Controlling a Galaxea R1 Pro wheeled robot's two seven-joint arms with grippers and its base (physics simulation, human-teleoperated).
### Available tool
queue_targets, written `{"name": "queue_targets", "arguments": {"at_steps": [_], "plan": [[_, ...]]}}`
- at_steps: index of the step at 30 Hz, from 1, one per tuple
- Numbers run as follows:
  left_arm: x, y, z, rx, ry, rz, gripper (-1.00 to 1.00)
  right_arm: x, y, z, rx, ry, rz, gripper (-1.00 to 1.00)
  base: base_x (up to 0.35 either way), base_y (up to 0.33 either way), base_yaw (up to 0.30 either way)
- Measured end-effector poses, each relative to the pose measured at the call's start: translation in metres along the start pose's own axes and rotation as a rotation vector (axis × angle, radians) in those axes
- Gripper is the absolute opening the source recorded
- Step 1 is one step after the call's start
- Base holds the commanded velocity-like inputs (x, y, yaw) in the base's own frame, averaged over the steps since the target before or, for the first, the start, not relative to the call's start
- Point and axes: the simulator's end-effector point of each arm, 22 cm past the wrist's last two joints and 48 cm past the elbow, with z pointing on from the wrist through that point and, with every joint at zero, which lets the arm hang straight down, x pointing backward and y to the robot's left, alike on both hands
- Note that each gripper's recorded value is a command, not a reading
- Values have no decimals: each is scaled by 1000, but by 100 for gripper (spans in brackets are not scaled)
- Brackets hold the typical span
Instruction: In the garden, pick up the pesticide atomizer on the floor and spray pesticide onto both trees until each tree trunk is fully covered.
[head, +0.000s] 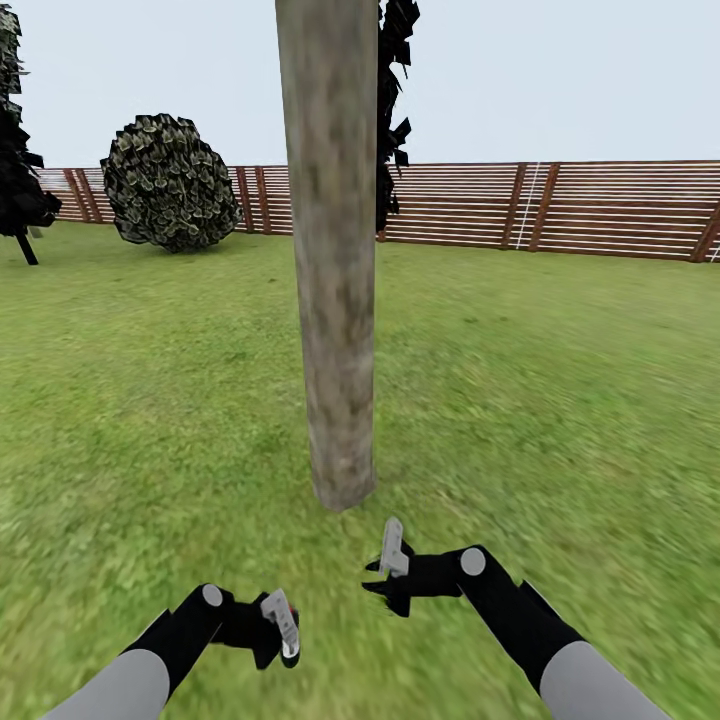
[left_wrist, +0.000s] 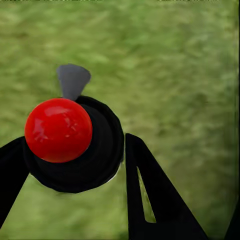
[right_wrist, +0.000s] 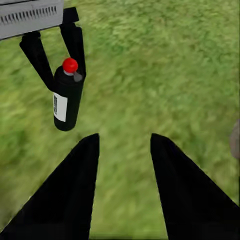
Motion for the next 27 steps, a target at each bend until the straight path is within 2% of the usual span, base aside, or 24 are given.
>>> {"name": "queue_targets", "arguments": {"at_steps": [3,7,12,18,27], "plan": [[-3,-8,1,33,-7,6,-100,2,0,-1,-1,4,-1,-100,0,0,0],[-8,-6,-1,32,-18,20,-100,2,0,-1,0,4,-2,-100,0,0,0],[-17,-11,-1,53,-48,58,-100,3,0,-1,-3,10,-7,-100,0,0,0],[-36,-30,7,99,-81,81,-100,11,2,0,-10,50,-44,-100,0,0,0],[-52,-51,19,135,-81,127,-100,11,4,2,-15,55,-49,-100,0,0,0]]}}
